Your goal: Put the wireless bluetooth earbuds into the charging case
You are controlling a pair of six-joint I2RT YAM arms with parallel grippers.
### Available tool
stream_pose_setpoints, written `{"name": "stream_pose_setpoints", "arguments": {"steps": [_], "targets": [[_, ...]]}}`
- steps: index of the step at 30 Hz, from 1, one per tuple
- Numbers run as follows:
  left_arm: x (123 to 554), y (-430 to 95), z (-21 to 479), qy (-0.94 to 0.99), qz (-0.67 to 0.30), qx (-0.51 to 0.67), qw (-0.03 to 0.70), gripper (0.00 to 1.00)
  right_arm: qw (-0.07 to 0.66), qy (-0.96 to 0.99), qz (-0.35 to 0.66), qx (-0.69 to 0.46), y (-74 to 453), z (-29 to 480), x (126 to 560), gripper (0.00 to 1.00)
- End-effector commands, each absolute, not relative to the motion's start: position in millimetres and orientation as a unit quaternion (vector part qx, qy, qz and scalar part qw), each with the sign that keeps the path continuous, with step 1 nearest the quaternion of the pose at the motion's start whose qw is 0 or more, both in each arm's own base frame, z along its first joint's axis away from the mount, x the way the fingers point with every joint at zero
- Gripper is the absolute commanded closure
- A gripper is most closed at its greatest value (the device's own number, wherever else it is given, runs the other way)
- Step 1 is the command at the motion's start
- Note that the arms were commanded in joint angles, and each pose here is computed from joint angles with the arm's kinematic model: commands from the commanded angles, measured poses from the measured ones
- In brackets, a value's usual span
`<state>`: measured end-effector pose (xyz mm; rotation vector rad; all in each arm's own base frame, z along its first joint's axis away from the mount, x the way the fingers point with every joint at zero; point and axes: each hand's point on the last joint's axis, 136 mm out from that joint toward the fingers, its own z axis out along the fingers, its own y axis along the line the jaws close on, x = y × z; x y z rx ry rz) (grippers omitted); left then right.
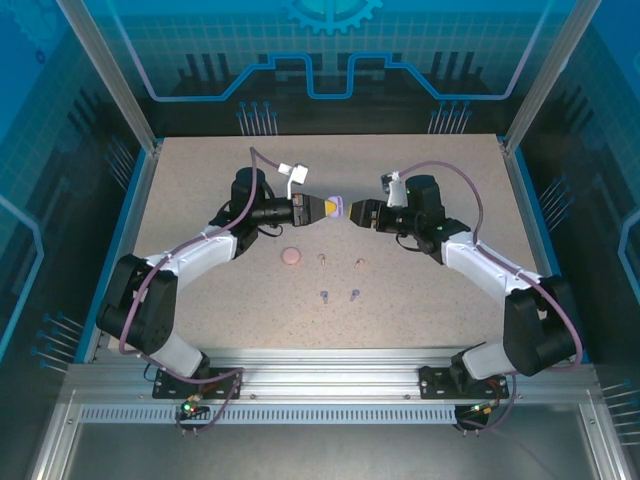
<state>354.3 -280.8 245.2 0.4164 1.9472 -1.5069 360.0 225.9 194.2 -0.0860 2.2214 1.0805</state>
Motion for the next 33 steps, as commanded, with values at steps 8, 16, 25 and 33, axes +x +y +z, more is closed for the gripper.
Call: {"name": "stream_pose_setpoints", "arguments": {"steps": [8, 16, 25, 33], "targets": [[348, -284, 269, 0.714, -0.581, 0.194, 0.340, 1.00, 0.345, 0.814, 0.463, -0.061, 239, 235, 351, 0.40], [347, -284, 271, 0.713, -0.582, 0.194, 0.340, 1.00, 0.336, 0.815, 0.468, -0.069, 256, 230, 357, 0.46], [346, -283, 273, 0.712, -0.582, 0.195, 0.341, 1.00, 0.325, 0.815, 0.474, -0.076, 269, 224, 361, 0.53], [347, -283, 274, 0.712, -0.582, 0.194, 0.342, 1.00, 0.319, 0.810, 0.484, -0.091, 273, 220, 353, 0.57]]}}
